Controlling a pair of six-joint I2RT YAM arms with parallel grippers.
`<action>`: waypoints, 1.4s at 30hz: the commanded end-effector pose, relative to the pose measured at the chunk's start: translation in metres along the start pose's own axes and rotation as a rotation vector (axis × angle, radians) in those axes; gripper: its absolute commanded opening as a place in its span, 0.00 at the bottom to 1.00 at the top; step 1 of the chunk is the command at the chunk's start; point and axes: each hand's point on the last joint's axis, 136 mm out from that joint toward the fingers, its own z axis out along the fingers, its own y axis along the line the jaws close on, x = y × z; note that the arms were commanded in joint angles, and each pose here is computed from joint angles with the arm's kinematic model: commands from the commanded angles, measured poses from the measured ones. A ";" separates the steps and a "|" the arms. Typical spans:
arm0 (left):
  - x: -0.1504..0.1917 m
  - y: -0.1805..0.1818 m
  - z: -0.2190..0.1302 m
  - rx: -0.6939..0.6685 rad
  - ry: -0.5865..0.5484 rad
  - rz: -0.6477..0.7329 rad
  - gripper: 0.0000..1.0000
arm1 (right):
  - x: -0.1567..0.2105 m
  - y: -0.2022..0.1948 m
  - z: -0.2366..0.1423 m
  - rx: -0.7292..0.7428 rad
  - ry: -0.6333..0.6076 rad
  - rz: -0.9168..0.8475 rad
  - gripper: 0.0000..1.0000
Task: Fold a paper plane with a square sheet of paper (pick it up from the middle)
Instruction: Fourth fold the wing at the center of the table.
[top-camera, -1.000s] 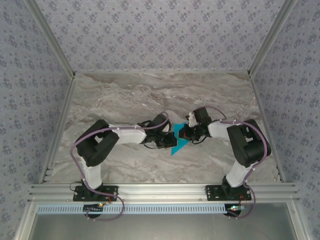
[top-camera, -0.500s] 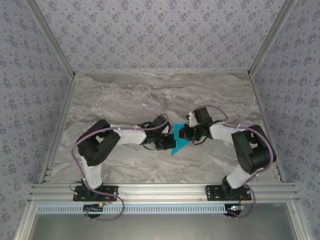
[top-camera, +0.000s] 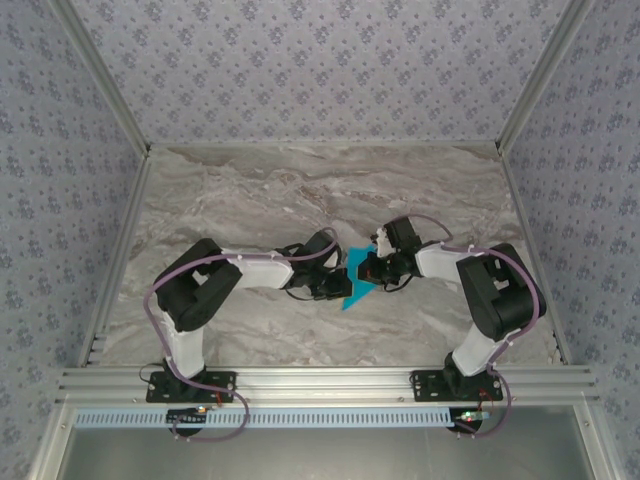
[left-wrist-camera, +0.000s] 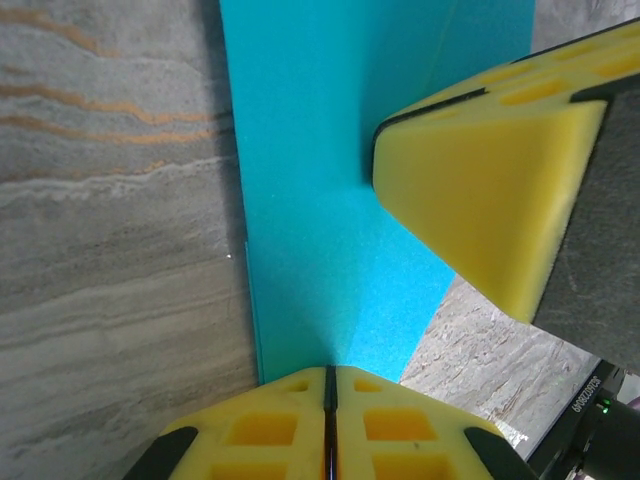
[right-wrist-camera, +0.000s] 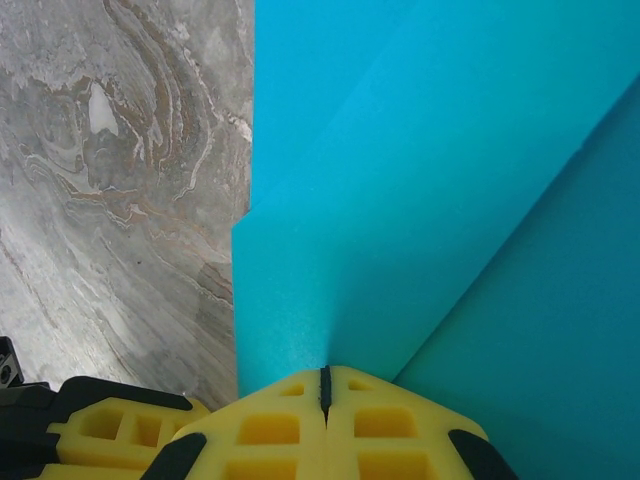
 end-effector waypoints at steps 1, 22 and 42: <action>-0.012 -0.026 -0.008 0.052 -0.045 0.053 0.12 | 0.011 -0.031 0.004 0.134 0.022 0.037 0.02; 0.034 0.012 0.005 -0.091 0.081 0.010 0.11 | 0.019 -0.047 0.003 0.204 0.042 0.067 0.02; 0.069 0.028 -0.006 -0.151 0.143 0.019 0.07 | 0.021 -0.056 0.005 0.234 0.061 0.091 0.02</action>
